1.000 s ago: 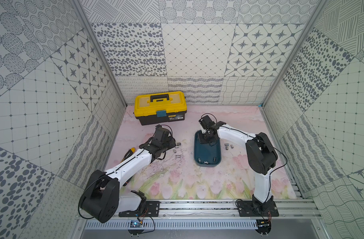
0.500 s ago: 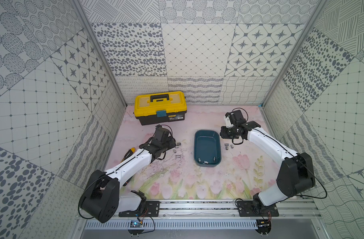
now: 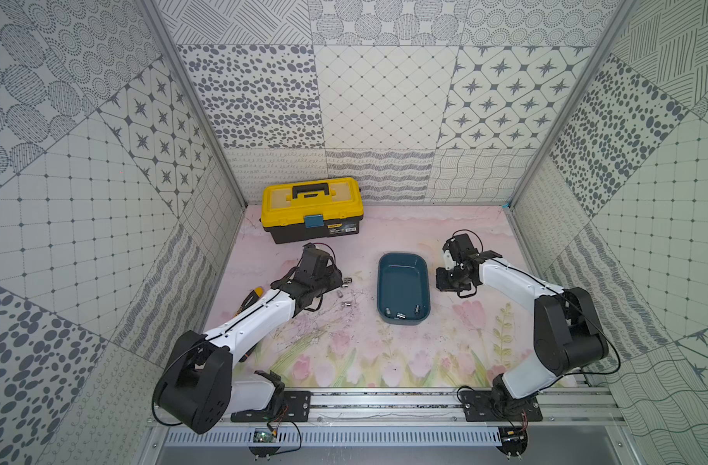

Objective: Take out the socket from the storage box
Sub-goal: Place the socket head at the center of the board.

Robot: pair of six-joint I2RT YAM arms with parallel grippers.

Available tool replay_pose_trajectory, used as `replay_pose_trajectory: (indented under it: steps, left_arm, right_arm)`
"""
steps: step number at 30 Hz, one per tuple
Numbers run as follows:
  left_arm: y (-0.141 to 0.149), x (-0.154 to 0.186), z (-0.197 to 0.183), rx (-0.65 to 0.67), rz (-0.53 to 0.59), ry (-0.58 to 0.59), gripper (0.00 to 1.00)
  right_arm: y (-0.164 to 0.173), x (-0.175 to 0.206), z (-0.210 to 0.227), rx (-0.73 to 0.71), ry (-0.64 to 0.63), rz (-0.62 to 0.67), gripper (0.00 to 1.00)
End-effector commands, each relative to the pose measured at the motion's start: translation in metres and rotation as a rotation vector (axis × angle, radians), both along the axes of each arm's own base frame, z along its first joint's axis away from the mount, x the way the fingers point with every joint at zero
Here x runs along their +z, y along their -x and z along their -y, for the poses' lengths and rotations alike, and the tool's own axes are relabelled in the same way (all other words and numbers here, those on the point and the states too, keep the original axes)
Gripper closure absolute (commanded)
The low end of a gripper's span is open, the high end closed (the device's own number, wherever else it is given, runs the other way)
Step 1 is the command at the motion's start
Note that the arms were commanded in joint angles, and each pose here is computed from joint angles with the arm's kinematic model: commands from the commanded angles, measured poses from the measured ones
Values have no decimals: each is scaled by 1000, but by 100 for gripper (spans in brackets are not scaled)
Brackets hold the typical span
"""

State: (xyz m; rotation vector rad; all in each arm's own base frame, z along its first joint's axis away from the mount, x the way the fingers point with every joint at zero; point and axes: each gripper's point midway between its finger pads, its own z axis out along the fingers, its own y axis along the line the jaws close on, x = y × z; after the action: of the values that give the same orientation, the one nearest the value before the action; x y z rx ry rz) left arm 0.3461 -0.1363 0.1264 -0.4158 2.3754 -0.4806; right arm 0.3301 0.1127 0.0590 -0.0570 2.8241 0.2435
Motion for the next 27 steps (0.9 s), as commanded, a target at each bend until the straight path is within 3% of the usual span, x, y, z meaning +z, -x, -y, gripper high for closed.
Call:
replay_pose_trajectory:
  steps: [1, 27]
  left_arm:
    - [0, -2, 0, -20, -8, -10, 44]
    - [-2, -5, 5, -24, -21, 9, 44]
  right_arm:
    - [0, -5, 4, 6, 14, 21, 87]
    - [3, -25, 22, -35, 86, -2, 81]
